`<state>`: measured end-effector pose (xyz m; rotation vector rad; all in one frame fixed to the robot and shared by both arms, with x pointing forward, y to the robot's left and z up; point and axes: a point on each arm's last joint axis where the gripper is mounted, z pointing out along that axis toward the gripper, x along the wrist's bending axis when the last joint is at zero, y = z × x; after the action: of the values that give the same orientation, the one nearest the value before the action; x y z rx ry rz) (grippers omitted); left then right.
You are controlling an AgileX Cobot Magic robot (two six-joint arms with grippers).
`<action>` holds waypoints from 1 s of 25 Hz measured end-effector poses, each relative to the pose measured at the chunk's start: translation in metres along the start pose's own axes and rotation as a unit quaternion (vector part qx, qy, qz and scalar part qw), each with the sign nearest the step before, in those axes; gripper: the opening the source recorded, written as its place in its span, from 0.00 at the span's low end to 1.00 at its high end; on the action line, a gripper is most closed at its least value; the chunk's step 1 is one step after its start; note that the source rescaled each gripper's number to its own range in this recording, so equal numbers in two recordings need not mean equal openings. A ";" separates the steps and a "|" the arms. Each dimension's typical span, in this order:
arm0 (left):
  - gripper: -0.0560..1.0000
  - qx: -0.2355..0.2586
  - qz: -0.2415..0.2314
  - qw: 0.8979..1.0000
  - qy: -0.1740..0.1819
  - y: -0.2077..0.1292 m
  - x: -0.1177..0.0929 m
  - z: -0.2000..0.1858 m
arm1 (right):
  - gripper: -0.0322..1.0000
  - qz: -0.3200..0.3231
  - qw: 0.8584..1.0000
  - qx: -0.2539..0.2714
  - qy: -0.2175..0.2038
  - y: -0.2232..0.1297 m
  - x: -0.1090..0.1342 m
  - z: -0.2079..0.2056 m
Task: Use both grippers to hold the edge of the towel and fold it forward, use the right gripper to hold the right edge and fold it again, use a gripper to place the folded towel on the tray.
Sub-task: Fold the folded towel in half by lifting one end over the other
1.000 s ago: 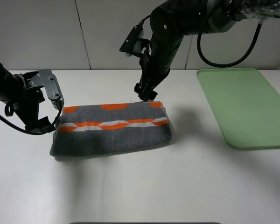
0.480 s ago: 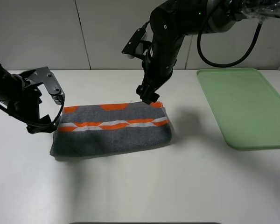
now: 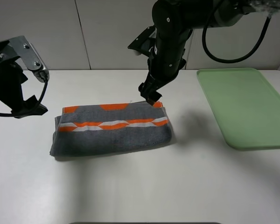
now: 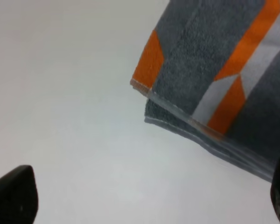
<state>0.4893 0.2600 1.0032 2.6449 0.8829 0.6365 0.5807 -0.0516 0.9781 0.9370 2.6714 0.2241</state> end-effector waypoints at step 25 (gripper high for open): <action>1.00 -0.084 -0.224 0.970 0.032 -0.043 -0.056 -0.153 | 1.00 0.101 0.993 0.041 0.055 -0.007 0.010 -0.003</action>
<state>0.3527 0.2773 1.1005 2.1780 1.3253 0.6457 0.5683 -0.0504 0.9766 1.2572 2.7012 0.2155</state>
